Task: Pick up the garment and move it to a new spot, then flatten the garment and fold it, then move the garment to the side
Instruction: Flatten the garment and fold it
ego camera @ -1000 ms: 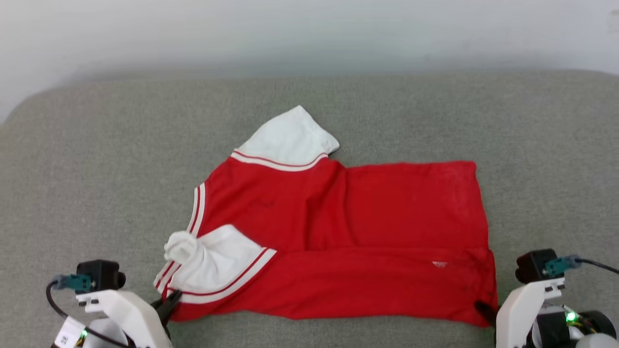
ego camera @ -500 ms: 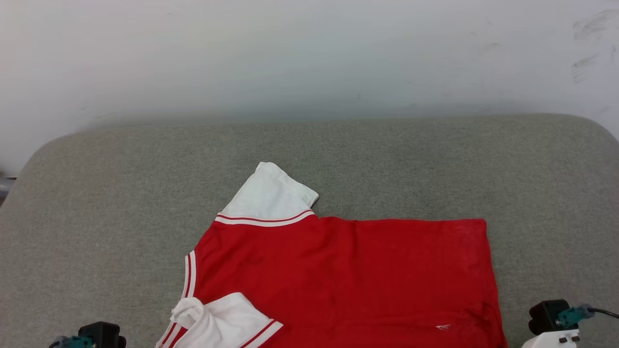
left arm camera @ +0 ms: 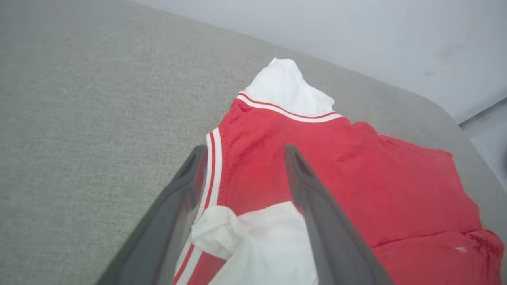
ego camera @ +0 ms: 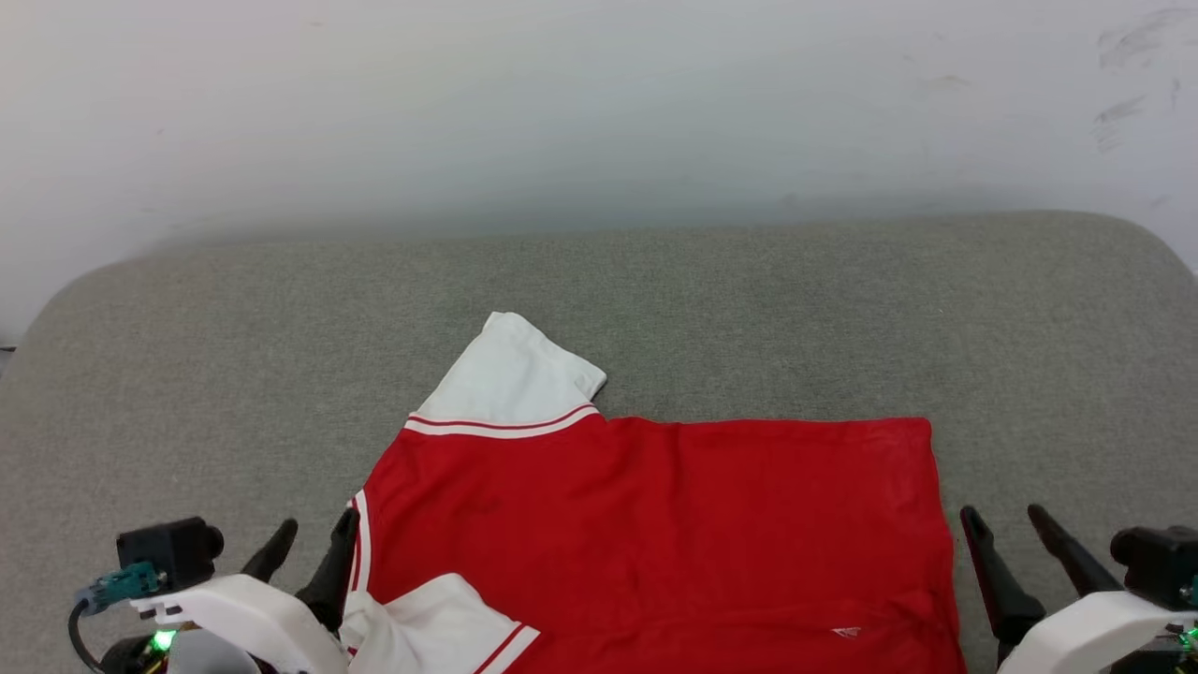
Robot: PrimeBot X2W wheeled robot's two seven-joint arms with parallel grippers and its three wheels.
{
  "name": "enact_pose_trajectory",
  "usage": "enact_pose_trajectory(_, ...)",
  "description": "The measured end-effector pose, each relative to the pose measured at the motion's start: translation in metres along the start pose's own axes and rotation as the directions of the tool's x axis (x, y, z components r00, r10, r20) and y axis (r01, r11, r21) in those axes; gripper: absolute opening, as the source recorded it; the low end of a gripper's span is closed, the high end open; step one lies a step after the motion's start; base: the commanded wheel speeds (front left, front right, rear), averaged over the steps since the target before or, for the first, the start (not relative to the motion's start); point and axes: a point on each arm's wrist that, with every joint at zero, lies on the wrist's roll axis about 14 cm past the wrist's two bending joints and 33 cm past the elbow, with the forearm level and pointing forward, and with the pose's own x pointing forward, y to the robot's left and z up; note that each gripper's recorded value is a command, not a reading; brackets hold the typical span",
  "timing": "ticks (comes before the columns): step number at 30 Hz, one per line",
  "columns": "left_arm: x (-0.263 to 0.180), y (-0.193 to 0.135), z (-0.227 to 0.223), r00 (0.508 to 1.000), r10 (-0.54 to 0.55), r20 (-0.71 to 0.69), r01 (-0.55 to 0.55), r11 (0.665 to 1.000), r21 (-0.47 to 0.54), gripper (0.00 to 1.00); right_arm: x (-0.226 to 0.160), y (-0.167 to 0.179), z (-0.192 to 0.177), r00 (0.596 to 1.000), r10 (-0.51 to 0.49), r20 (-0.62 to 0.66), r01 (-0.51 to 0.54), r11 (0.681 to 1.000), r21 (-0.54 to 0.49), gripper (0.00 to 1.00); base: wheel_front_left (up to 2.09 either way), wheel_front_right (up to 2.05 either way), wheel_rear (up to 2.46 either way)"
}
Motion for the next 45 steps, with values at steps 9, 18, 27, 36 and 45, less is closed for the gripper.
enact_pose_trajectory(9, 0.038, -0.034, 0.073, 0.952, -0.101, 0.29, 0.058, 0.987, 0.153, 1.0, 0.013, -0.003, 0.068, 0.963, -0.036, 0.266, 0.048, 0.998, -0.036, 1.0, 0.0, 0.0, 0.0)
enact_pose_trajectory(18, 0.121, -0.052, 0.084, 0.954, -0.173, 0.243, 0.129, 0.974, 0.185, 1.0, 0.053, -0.008, 0.082, 0.954, -0.055, 0.295, 0.071, 0.996, -0.046, 1.0, 0.0, 0.0, 0.0)
enact_pose_trajectory(27, 0.202, -0.068, 0.039, 0.945, -0.275, -0.174, 0.304, 0.938, 0.166, 1.0, 0.07, -0.032, 0.054, 0.967, -0.129, 0.22, 0.14, 0.99, -0.036, 1.0, 0.0, 0.0, 0.0)
enact_pose_trajectory(36, 0.241, -0.048, -0.02, 0.768, -0.137, -0.626, 0.292, 0.944, 0.153, 1.0, 0.06, -0.066, 0.023, 0.959, -0.24, 0.152, 0.242, 0.97, 0.004, 1.0, 0.0, 0.0, 0.0)
enact_pose_trajectory(45, 0.234, -0.039, -0.058, 0.593, -0.024, -0.805, 0.243, 0.958, 0.151, 0.13, 0.055, -0.077, 0.0, 0.955, -0.28, 0.093, 0.276, 0.96, 0.056, 1.0, 0.0, 0.0, 0.0)
